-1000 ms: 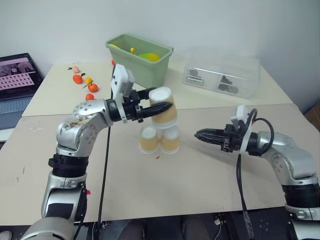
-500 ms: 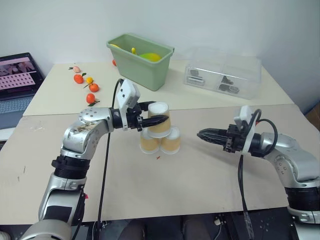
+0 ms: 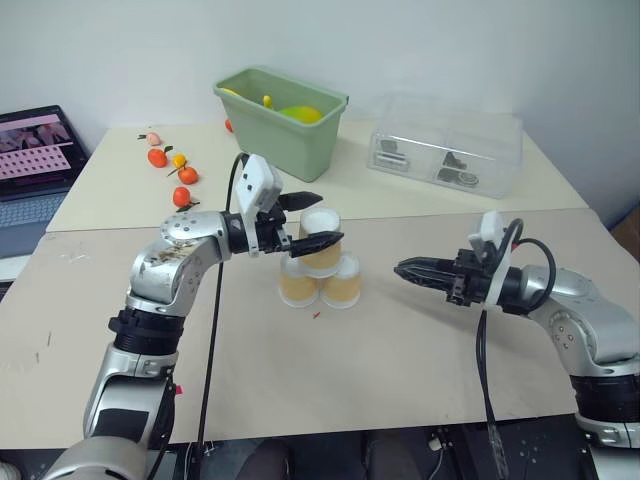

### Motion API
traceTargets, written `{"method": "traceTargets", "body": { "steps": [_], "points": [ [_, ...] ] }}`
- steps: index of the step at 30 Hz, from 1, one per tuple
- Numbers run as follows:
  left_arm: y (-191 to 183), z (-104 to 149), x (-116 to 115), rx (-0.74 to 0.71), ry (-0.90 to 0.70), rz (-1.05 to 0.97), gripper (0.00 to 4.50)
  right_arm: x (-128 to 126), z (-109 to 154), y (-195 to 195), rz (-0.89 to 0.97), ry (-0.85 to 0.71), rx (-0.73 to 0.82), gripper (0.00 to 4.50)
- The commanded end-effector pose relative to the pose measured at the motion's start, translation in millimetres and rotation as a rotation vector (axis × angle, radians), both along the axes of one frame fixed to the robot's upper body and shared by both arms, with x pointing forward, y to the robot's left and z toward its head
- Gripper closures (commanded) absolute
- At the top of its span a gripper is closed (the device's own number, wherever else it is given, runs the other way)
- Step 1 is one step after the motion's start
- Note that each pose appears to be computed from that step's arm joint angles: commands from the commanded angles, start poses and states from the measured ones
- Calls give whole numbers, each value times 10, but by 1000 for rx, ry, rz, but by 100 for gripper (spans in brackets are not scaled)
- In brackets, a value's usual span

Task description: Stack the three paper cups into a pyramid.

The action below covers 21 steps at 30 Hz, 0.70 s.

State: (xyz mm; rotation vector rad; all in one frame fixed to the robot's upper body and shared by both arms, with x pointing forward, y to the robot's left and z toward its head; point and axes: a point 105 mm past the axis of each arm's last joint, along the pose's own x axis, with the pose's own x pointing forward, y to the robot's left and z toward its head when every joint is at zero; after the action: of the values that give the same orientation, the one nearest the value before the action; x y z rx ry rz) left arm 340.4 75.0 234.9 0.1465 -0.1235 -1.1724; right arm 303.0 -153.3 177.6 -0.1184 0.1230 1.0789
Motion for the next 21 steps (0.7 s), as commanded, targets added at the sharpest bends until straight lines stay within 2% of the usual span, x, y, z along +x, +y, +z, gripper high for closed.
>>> {"method": "traceTargets", "body": {
  "steps": [1,5,10,13,16,21],
  "points": [
    [21,303,-160,-92,-70,-31,5,-10,130,17,18,-52,3,353],
    [176,442,-212,-212,-44,10,5,1,125,41,28,-49,7,353],
    [503,437,-141,-310,21,180,5,15,113,60,34,-46,8,353],
    [871,267,-35,-293,30,422,5,22,106,56,33,-45,9,353],
    [1272,-9,40,-323,124,666,5,84,119,-48,-26,-63,11,353],
    [1594,-375,-25,-334,203,868,5,254,272,-426,-193,-119,25,353]
  ]
}}
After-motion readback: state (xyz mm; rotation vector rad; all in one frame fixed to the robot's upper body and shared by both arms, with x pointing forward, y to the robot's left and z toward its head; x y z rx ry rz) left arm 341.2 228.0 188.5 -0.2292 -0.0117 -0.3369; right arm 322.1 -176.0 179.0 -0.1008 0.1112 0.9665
